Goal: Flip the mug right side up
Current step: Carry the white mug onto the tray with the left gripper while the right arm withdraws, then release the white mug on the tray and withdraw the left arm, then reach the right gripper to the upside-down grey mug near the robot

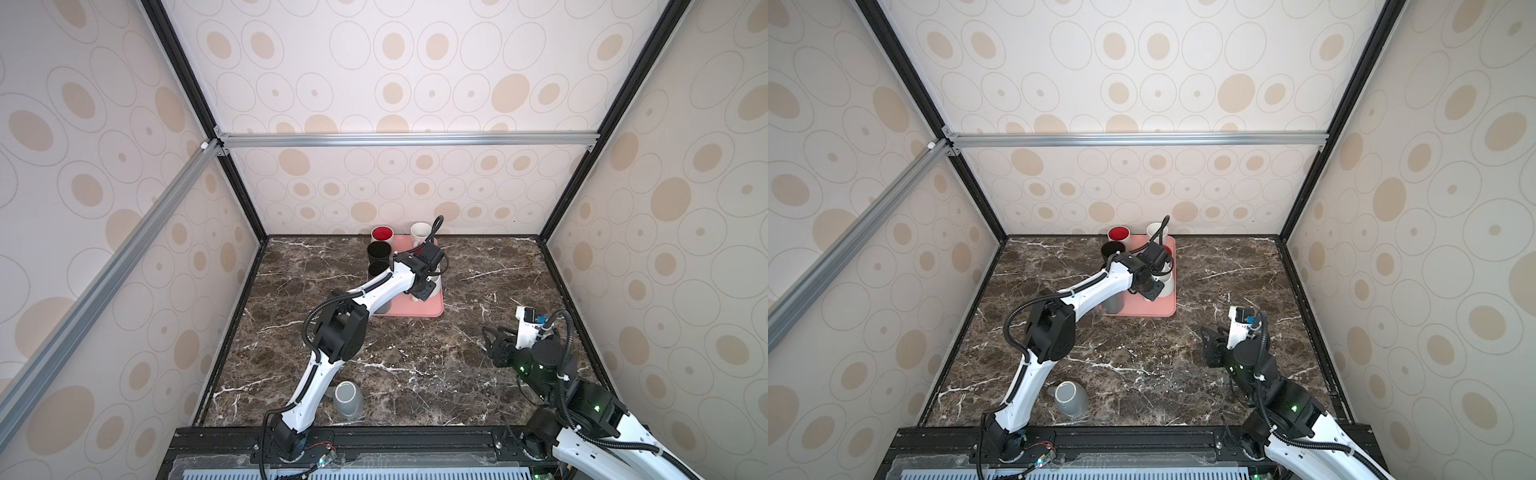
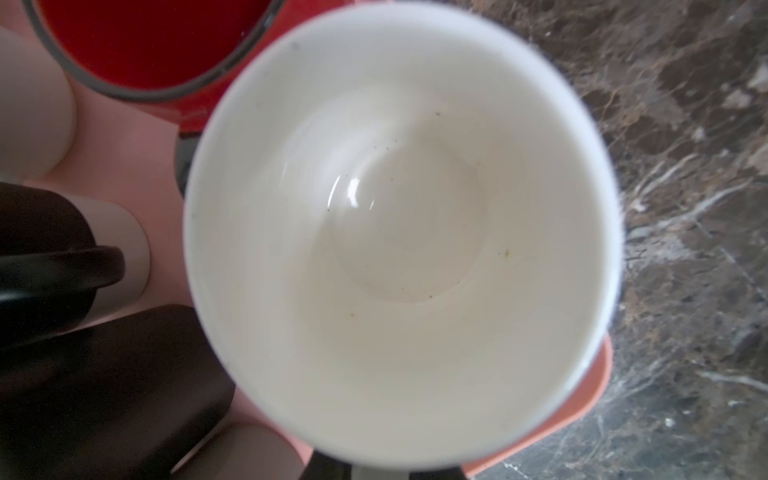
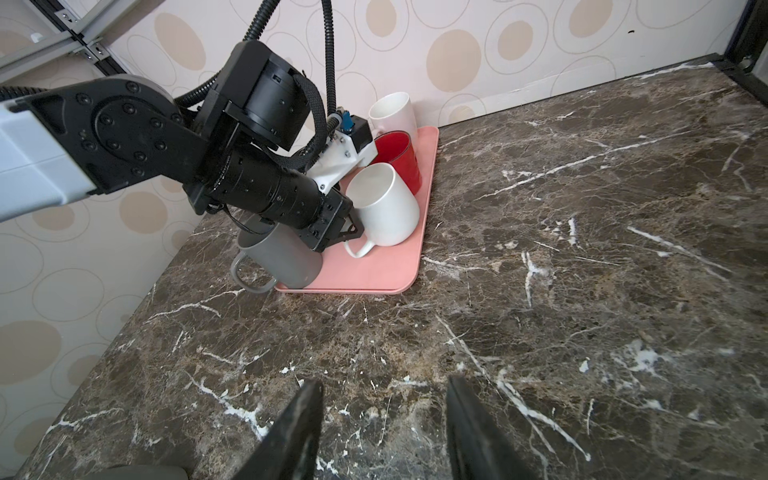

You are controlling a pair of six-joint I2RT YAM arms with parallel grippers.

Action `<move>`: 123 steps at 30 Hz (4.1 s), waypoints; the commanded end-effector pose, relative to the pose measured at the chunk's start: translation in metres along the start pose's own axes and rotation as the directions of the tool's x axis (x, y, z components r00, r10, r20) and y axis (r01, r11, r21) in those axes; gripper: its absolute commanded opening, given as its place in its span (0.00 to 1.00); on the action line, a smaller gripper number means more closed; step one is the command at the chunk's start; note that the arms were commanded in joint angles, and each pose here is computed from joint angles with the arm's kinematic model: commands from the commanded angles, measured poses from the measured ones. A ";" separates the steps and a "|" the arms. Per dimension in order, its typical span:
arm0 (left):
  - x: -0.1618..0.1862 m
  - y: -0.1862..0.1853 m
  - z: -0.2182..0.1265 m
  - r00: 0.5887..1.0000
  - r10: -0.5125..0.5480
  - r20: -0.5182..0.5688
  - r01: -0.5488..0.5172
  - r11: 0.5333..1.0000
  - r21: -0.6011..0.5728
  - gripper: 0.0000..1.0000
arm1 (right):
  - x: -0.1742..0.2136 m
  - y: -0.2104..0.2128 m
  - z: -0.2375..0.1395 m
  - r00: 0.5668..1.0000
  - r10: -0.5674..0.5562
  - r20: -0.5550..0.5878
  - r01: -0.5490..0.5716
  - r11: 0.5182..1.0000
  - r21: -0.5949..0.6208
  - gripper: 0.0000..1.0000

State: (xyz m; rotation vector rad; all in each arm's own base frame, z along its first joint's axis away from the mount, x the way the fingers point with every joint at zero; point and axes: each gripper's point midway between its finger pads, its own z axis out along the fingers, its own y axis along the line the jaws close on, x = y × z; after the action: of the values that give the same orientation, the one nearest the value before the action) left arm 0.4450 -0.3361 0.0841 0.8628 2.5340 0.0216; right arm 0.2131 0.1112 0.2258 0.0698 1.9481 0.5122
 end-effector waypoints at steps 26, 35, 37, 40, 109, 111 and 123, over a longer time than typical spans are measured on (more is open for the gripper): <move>-0.054 0.017 -0.054 0.974 -0.041 0.223 0.046 0.999 -0.018 0.50 | 0.017 -0.002 0.009 0.998 -0.015 -0.056 0.016 1.000 0.011 0.57; -0.057 0.015 -0.191 0.794 -0.238 0.559 0.155 0.969 0.193 0.70 | 0.033 0.043 0.026 0.984 -0.111 -0.140 0.082 0.976 -0.200 0.66; -0.046 0.021 -0.211 0.748 -0.276 0.604 0.180 0.960 0.216 0.77 | 0.048 0.060 0.035 0.967 -0.151 -0.205 0.092 0.957 -0.274 0.66; -0.023 0.033 -0.227 0.703 -0.319 0.636 0.235 0.948 0.215 0.83 | 0.075 0.087 0.046 0.928 -0.215 -0.304 0.086 0.918 -0.387 0.66; 0.145 0.145 -0.214 0.495 -0.643 0.585 0.609 0.737 0.294 0.94 | 0.250 0.255 0.090 0.624 -0.778 -0.065 0.405 0.393 -0.826 0.61; 0.146 0.142 -0.212 0.502 -0.643 0.578 0.601 0.740 0.302 0.94 | 0.245 0.239 0.089 0.625 -0.776 -0.081 0.418 0.421 -0.805 0.61; 0.145 0.113 -0.196 0.554 -0.641 0.532 0.549 0.761 0.345 0.93 | 0.223 0.169 0.094 0.674 -0.710 -0.206 0.454 0.618 -0.643 0.98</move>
State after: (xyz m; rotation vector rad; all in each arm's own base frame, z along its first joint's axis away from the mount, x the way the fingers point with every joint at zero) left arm 0.3245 -0.1264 0.2160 -0.0601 2.0524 -0.5439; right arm 0.1627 0.3671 0.0742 -1.2169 1.9541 0.6890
